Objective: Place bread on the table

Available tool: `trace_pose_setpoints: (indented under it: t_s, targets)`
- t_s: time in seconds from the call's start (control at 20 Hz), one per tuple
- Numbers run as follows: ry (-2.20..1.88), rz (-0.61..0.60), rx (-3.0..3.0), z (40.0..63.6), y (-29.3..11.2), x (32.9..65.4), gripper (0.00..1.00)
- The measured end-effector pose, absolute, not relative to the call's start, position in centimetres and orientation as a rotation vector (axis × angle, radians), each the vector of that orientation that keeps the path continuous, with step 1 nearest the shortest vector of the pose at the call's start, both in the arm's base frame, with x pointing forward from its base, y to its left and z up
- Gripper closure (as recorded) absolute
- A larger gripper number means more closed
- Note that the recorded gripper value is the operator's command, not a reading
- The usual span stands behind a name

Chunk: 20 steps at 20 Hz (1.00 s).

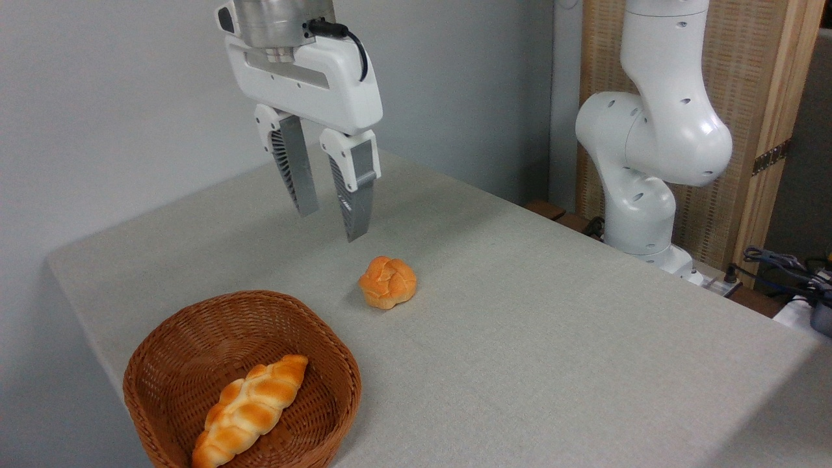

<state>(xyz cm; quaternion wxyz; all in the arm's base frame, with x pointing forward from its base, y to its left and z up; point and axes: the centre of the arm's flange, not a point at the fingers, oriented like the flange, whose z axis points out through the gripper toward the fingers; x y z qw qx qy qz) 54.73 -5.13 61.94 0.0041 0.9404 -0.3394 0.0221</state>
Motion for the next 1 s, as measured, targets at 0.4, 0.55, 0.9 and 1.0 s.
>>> trace_pose_setpoints:
  t_s: [0.4, 0.55, 0.9, 1.0]
  targets:
    - [-1.051, 0.401, 2.945, 62.4, -5.7, 58.0, 0.0]
    - [-1.052, 0.428, 2.944, 60.5, -6.0, 59.7, 0.0]
    - [-1.058, 0.454, 2.94, 57.2, -6.7, 62.1, 0.0]
    - [-1.061, 0.45, 2.939, 56.9, -6.9, 62.2, 0.0]
